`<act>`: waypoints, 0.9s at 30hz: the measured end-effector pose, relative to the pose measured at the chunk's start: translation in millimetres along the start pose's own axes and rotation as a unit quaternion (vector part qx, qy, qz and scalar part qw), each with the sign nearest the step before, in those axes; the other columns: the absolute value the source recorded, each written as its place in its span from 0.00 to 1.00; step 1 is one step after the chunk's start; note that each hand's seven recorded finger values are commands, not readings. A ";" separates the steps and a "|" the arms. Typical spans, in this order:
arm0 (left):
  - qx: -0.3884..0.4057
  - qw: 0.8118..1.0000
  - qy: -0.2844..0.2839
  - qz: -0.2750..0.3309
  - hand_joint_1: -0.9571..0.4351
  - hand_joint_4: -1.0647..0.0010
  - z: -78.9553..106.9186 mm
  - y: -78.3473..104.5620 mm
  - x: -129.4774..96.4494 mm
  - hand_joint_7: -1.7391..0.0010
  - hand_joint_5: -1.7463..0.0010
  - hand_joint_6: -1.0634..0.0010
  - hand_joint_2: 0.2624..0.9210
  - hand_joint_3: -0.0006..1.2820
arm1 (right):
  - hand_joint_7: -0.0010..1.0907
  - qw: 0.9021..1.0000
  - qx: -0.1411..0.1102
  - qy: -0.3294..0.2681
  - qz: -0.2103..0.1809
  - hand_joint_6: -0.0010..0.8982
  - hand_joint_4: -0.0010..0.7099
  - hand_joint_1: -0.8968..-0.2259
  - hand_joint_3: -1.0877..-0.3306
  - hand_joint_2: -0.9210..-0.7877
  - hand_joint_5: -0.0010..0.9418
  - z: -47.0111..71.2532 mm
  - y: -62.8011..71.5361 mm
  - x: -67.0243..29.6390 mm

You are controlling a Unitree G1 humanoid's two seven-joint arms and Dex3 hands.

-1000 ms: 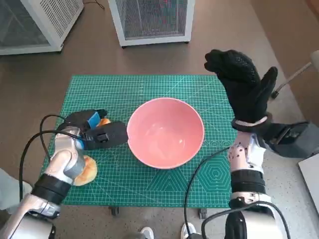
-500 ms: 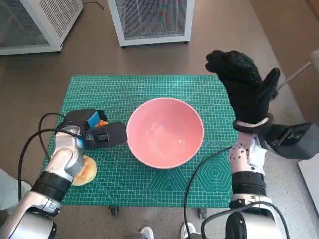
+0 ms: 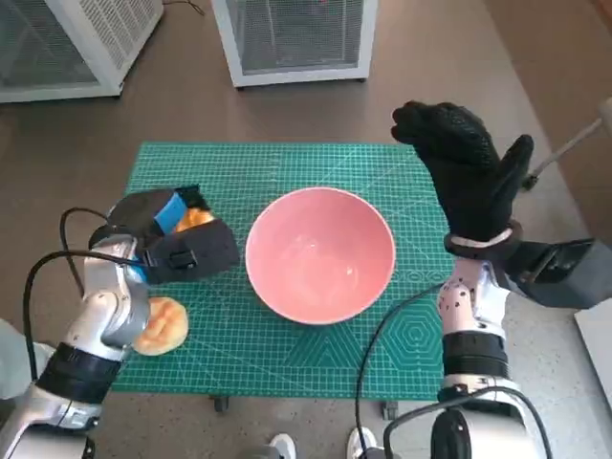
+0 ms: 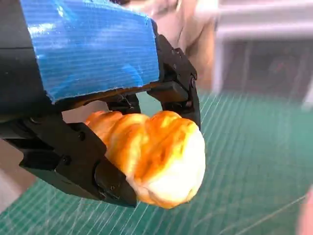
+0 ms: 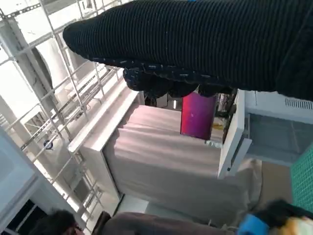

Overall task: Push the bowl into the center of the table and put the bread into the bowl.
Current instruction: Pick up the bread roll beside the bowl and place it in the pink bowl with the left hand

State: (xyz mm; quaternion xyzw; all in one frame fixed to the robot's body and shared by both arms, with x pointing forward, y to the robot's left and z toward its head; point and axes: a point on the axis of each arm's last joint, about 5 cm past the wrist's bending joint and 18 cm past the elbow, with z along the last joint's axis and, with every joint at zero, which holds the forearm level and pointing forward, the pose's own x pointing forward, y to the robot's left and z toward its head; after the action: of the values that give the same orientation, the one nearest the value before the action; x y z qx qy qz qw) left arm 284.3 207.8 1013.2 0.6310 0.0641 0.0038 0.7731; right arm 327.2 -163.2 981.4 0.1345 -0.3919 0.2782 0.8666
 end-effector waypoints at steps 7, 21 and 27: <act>-0.003 0.993 -0.079 0.084 0.69 0.32 22.9 24.4 -25.3 0.30 0.37 0.42 1.00 0.05 | 0.01 1.000 0.004 0.002 0.001 0.77 0.75 0.65 0.86 0.00 0.01 -0.6 -0.1 -0.4; -0.010 0.956 -0.239 0.168 0.69 0.30 68.9 30.6 -58.7 0.37 0.35 0.37 0.99 0.02 | 0.01 1.000 0.015 -0.003 0.001 0.78 0.76 0.67 0.86 0.00 0.01 -1.1 -0.7 -1.2; -0.009 0.943 -0.296 0.151 0.69 0.28 84.8 20.7 -60.1 0.42 0.33 0.34 0.99 0.02 | 0.01 1.000 0.015 -0.002 0.001 0.78 0.76 0.68 0.86 0.00 0.01 -1.2 -0.7 -1.5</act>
State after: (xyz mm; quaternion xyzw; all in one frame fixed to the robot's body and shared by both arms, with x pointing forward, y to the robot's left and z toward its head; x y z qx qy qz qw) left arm 235.0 124.1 1055.6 0.5992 -0.2634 -0.0661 0.7532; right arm 327.5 -163.9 979.5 0.1480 -0.3897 0.2847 0.8632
